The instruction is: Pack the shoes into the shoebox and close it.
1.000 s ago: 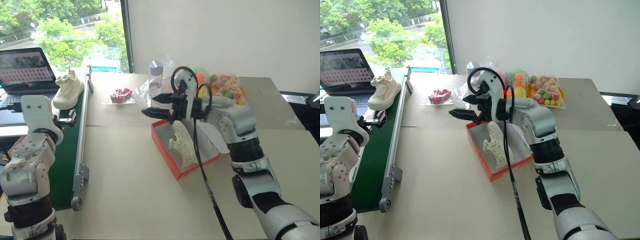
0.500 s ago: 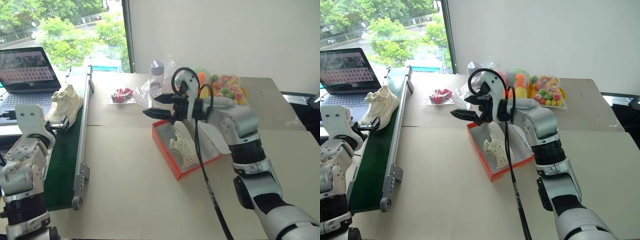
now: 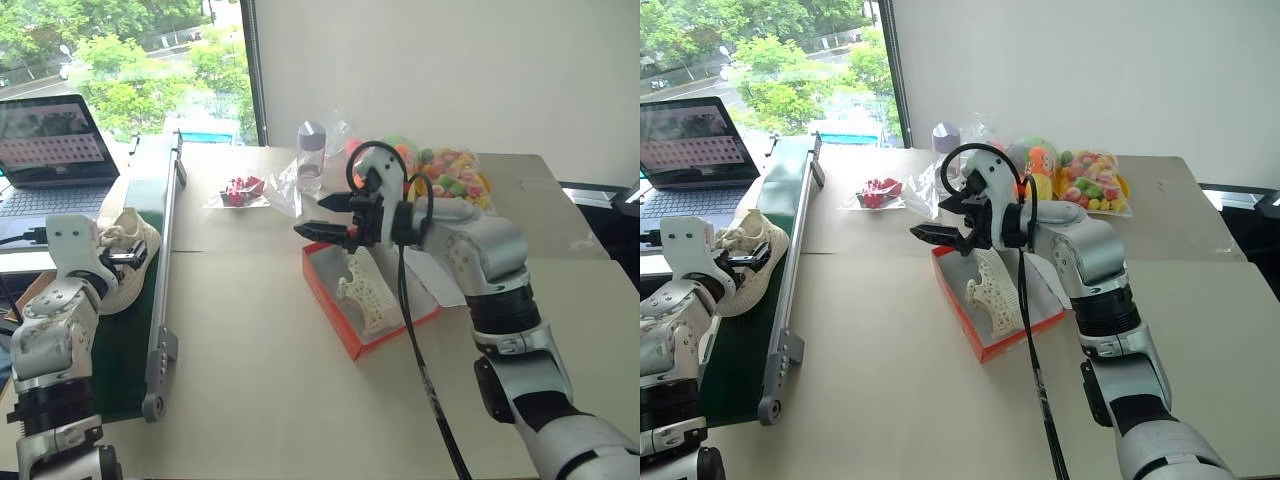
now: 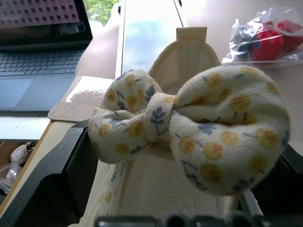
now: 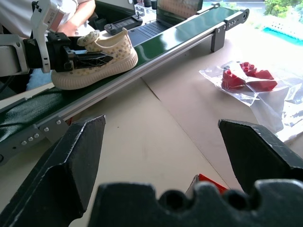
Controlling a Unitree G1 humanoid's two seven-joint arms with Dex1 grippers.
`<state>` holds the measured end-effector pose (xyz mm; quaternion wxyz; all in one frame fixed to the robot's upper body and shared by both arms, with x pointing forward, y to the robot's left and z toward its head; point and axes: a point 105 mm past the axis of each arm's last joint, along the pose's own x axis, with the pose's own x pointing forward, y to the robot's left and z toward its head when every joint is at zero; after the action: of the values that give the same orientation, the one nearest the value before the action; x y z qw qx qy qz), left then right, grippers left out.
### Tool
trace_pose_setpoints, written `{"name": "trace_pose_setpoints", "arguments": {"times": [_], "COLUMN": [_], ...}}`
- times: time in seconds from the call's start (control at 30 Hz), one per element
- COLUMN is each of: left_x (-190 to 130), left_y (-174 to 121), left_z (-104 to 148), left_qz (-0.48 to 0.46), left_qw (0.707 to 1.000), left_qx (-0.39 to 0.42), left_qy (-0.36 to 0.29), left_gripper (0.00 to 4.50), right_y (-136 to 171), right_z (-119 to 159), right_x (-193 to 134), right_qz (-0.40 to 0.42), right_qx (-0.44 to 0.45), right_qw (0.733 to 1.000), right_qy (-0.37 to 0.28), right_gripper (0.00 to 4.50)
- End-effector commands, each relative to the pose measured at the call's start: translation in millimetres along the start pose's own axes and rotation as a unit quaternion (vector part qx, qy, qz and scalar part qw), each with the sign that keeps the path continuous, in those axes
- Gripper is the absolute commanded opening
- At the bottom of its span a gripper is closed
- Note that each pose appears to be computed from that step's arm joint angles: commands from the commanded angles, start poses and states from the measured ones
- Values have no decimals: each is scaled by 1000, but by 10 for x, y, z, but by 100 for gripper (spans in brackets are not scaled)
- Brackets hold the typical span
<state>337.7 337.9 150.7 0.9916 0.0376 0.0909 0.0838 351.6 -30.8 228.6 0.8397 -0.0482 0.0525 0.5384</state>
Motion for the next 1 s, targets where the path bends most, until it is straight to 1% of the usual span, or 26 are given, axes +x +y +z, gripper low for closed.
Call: {"name": "trace_pose_setpoints", "arguments": {"times": [0.03, 0.07, 0.17, 0.2, 0.3, 0.33, 0.37, 0.43, 0.53, 0.57, 0.6, 0.67, 0.73, 0.83, 0.93, 1.0], "left_x": [7, 7, 10, 10, 11, 11, 11, 14, 2, -10, -27, -92, -155, -260, -377, -449], "left_y": [-64, -70, -81, -84, -90, -88, -87, -66, -118, -183, -273, -571, -805, -1139, -1468, -1665], "left_z": [80, 82, 90, 91, 96, 106, 113, 180, 413, 539, 694, 1064, 1297, 1557, 1736, 1835], "left_qz": [-24, -26, -29, -30, -31, -29, -28, -16, -20, -31, -46, -100, -139, -193, -246, -276], "left_qw": [1000, 1000, 999, 999, 999, 999, 999, 999, 997, 995, 992, 979, 968, 951, 932, 919], "left_qx": [-10, -11, -18, -21, -26, -28, -28, -28, -24, -24, -19, -11, -10, -26, -32, -53], "left_qy": [-11, -11, -14, -15, -17, -20, -21, -32, -74, -95, -119, -175, -207, -241, -265, -276], "left_gripper": [334, 292, 193, 150, 56, 33, 23, 22, 21, 21, 21, 21, 21, 21, 21, 21], "right_y": [18, 16, 14, 14, 11, 11, 10, 6, 0, -12, -27, -104, -187, -319, -445, -531], "right_z": [206, 210, 215, 216, 217, 218, 220, 226, 278, 322, 377, 526, 615, 734, 836, 879], "right_x": [-64, -66, -67, -67, -64, -61, -58, -53, -56, -66, -79, -120, -144, -192, -251, -288], "right_qz": [-3, -4, -5, -5, -6, -6, -6, -7, -4, -5, -5, -11, -21, -39, -54, -64], "right_qx": [-22, -22, -23, -24, -25, -25, -25, -26, -1, 14, 32, 85, 126, 183, 242, 282], "right_qw": [999, 999, 999, 999, 999, 999, 999, 999, 999, 998, 997, 990, 982, 966, 945, 928], "right_qy": [-28, -28, -27, -27, -26, -26, -26, -27, -45, -57, -72, -115, -141, -177, -213, -234], "right_gripper": [450, 450, 450, 450, 450, 450, 450, 450, 450, 450, 450, 450, 450, 450, 450, 450]}}
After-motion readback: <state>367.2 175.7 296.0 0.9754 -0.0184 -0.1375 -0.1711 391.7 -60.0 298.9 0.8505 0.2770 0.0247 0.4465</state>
